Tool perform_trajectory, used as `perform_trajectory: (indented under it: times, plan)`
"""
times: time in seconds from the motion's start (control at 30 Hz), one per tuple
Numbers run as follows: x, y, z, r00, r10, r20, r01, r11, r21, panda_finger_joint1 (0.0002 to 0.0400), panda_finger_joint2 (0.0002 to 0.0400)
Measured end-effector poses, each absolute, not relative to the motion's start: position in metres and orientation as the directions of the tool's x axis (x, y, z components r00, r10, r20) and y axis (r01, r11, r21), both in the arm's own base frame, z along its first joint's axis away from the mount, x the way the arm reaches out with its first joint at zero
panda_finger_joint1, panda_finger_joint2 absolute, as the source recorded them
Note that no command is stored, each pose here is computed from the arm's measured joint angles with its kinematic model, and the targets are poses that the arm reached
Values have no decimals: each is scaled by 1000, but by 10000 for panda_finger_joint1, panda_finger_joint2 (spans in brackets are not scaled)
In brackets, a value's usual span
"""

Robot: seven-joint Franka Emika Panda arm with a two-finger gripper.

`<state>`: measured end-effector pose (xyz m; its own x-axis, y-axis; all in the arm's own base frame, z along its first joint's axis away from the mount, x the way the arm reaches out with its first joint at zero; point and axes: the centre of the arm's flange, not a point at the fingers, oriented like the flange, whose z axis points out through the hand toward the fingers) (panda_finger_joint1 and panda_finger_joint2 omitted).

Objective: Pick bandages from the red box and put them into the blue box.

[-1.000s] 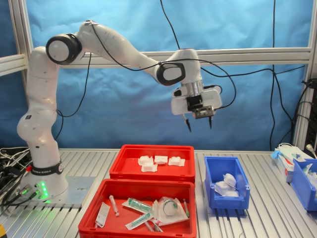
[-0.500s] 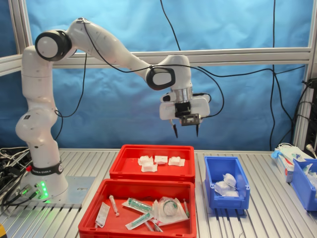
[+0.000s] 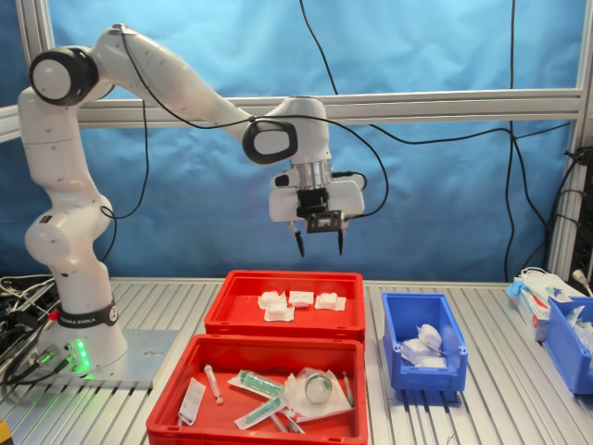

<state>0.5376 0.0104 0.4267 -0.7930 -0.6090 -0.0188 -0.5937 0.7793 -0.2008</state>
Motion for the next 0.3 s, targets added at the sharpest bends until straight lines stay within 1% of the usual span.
perform_trajectory:
  times: [0.3]
  plan:
    - [525, 8, 433, -794, -607, -23, -590, 780, -209, 400, 400]
